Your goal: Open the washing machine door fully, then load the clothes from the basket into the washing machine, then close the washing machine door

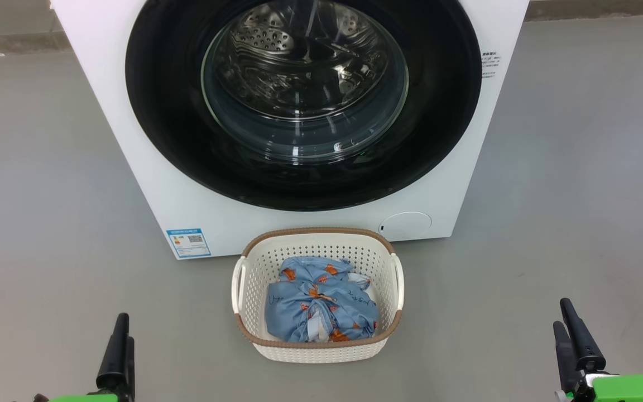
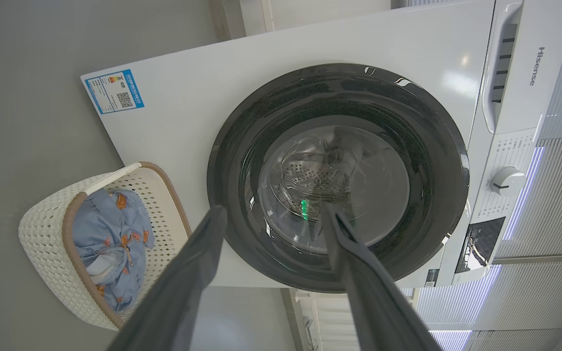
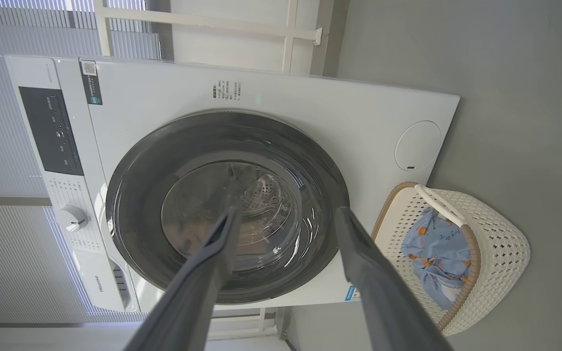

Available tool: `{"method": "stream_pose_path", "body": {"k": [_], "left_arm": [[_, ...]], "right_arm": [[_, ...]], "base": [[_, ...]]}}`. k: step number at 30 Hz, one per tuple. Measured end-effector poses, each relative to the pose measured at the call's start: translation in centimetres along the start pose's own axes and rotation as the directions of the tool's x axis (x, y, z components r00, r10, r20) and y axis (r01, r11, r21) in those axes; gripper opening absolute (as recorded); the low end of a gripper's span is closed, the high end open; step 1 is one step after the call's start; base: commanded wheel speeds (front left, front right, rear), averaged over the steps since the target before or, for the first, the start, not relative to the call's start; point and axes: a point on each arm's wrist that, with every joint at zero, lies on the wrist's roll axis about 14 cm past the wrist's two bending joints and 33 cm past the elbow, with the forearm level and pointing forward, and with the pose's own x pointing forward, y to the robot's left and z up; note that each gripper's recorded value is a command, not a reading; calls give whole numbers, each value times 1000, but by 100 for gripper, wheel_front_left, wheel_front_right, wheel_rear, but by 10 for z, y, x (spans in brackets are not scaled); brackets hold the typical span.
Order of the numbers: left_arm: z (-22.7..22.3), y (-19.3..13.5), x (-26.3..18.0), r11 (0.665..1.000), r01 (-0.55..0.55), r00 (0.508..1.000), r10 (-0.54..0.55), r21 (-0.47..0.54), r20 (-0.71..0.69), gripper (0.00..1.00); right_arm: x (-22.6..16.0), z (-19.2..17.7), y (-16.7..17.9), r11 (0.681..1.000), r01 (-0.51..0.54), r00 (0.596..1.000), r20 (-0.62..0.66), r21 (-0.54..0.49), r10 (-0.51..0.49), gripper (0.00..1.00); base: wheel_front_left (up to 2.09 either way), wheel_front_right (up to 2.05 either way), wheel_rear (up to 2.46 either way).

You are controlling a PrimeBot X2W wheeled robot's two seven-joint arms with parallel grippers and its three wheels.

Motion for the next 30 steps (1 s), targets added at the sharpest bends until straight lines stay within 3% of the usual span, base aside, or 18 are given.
{"method": "stream_pose_path", "body": {"k": [8,15,24,30], "left_arm": [[2,-1,1,992,2,1000,-4,125,9,100],[1,-3,2,960,5,1000,-7,280,5,100],[3,-5,2,898,9,1000,-18,440,18,100],[3,-6,2,831,12,1000,-25,557,16,100]], "right_arm": [[1,2,1,994,-1,1000,0,-112,1,100],[1,4,-2,975,9,1000,0,-224,-9,100],[4,5,2,924,-5,1000,4,-383,7,100],[4,8,3,866,-8,1000,7,-499,14,100]], "base": [[0,0,0],[0,0,0],[0,0,0],[0,0,0]]}}
